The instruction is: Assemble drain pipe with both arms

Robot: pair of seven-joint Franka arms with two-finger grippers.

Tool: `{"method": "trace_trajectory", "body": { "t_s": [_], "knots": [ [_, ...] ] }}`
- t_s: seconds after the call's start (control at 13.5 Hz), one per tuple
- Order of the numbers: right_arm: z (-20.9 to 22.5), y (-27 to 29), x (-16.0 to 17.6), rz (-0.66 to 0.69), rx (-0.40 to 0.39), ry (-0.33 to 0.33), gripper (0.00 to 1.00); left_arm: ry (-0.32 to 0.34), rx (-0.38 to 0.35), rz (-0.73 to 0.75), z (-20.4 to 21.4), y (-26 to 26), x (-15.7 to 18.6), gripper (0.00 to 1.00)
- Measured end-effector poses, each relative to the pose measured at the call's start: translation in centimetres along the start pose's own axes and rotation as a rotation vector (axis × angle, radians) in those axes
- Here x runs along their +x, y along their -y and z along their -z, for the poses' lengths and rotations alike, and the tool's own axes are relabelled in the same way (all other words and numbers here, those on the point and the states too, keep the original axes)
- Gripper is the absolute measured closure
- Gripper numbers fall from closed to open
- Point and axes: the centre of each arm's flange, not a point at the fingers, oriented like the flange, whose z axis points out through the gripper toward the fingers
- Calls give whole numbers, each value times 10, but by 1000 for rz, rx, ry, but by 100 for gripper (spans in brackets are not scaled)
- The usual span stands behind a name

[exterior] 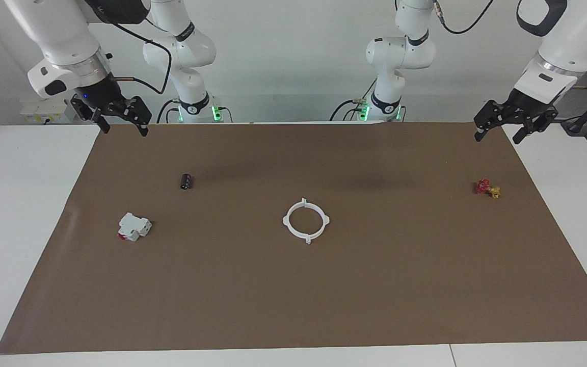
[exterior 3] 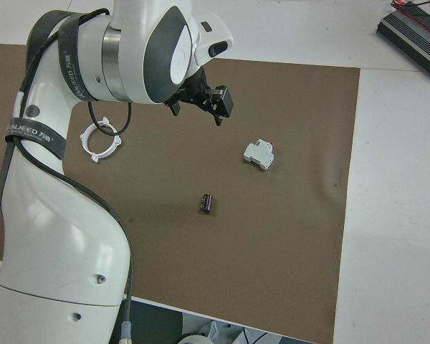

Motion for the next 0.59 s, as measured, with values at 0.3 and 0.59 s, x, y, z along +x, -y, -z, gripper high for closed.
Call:
{"method": "trace_trajectory", "body": {
  "t_s": [0.3, 0.59],
  "knots": [
    [0, 0, 0, 0, 0, 0, 0, 19, -5, 0, 1, 0, -3, 0],
    [0, 0, 0, 0, 0, 0, 0, 16, -5, -9, 4, -5, -3, 0]
  ]
}}
